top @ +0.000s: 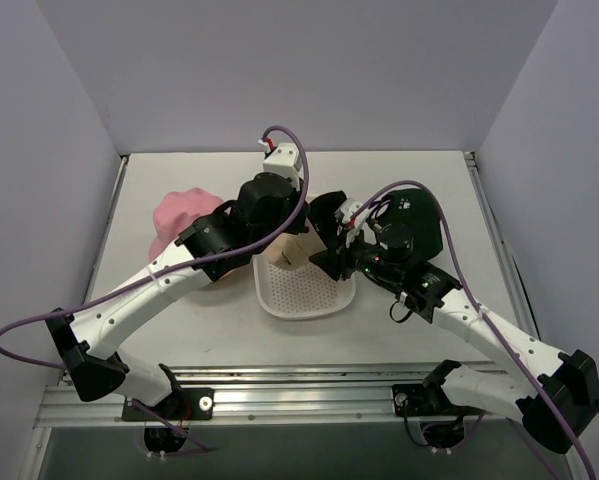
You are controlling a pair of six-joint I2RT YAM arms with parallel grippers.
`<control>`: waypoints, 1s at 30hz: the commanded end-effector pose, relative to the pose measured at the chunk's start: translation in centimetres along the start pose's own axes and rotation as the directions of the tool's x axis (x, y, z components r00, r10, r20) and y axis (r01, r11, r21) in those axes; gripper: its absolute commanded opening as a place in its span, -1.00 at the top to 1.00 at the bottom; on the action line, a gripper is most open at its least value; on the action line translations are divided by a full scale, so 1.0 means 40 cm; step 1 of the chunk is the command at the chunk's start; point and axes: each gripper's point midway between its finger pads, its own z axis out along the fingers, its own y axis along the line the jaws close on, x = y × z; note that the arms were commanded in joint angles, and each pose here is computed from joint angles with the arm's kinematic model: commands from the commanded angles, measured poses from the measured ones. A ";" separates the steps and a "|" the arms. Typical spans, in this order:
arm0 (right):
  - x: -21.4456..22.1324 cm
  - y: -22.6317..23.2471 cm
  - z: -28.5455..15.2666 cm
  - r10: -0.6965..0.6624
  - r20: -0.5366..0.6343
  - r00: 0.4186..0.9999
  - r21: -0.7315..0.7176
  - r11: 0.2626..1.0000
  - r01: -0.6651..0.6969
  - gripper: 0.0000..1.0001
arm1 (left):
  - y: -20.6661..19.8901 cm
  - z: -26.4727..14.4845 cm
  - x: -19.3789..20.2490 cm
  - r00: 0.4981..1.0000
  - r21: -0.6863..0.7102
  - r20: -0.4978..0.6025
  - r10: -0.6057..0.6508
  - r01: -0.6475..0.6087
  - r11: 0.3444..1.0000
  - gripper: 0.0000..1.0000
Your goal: Stack the hats
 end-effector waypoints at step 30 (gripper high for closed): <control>-0.383 0.212 -0.123 0.107 0.162 0.981 -0.323 0.945 -0.050 1.00 | 0.107 -0.380 0.005 0.995 0.362 0.041 -0.093 0.072 0.929 -0.05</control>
